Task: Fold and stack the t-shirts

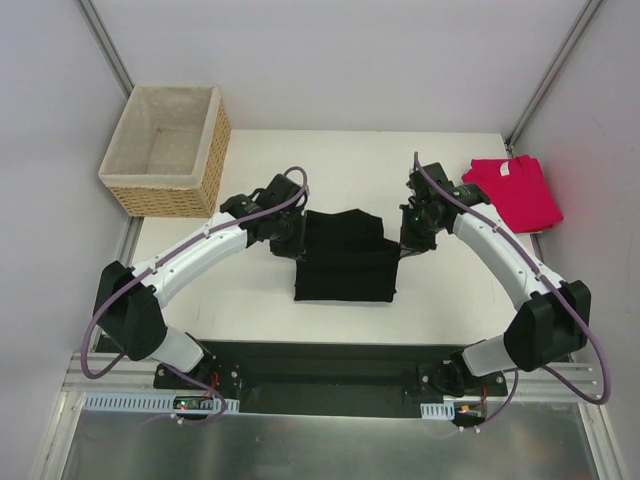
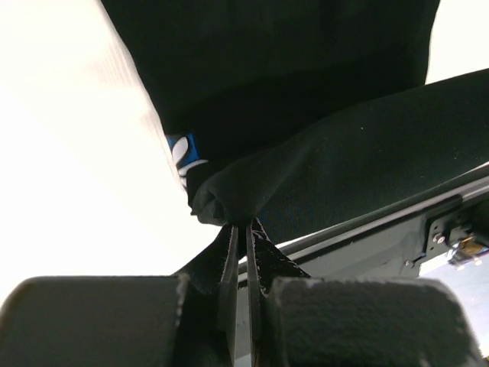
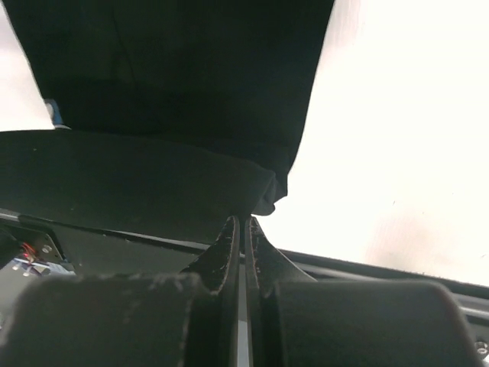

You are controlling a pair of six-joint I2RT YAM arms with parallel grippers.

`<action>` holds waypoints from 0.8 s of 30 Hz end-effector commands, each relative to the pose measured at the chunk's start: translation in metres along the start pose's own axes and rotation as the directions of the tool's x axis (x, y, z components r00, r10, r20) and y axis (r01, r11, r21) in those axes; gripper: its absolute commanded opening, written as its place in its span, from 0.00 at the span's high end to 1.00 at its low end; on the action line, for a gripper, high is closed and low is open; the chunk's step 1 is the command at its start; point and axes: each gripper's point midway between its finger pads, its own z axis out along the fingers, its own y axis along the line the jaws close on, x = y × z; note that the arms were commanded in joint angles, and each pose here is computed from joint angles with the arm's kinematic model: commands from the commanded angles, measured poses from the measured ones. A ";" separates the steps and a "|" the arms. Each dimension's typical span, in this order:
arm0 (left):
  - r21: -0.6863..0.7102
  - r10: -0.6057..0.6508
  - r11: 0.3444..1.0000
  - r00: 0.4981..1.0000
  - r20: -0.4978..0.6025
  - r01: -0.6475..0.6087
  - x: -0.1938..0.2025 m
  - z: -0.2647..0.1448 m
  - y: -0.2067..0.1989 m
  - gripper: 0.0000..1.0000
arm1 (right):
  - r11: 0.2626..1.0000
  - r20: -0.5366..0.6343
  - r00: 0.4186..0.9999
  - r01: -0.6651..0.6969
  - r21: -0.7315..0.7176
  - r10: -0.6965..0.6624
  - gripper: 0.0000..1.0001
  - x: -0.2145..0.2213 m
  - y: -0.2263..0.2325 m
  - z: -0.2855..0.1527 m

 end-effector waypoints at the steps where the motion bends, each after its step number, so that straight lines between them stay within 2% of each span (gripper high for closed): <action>1: 0.062 0.026 0.998 0.998 0.058 -0.030 -0.035 -0.011 -0.007 1.00 | 0.998 0.059 0.997 0.048 -0.051 -0.045 0.99 -0.032 0.013 -0.017; 8: 0.081 0.009 0.997 0.999 0.050 -0.013 -0.050 -0.007 -0.002 1.00 | 0.998 0.039 0.998 0.047 -0.045 -0.046 0.99 -0.054 0.013 -0.005; 14: 0.069 -0.001 0.998 1.000 0.031 -0.001 -0.062 0.010 0.001 1.00 | 0.999 0.019 1.000 0.025 -0.037 -0.025 0.99 -0.075 0.006 0.024; 21: 0.054 -0.010 0.999 0.997 0.082 0.006 -0.104 0.038 0.013 1.00 | 1.000 0.044 0.999 -0.023 -0.018 0.023 1.00 -0.115 -0.009 0.052; 22: 0.072 -0.001 0.997 0.997 0.073 -0.004 -0.107 0.040 0.011 0.96 | 0.999 0.045 0.999 -0.021 -0.029 0.022 0.99 -0.119 -0.007 0.054; 24: 0.079 -0.002 0.997 0.998 0.067 -0.004 -0.117 0.049 0.011 0.88 | 0.999 0.042 0.999 -0.025 -0.034 0.027 0.91 -0.130 -0.006 0.061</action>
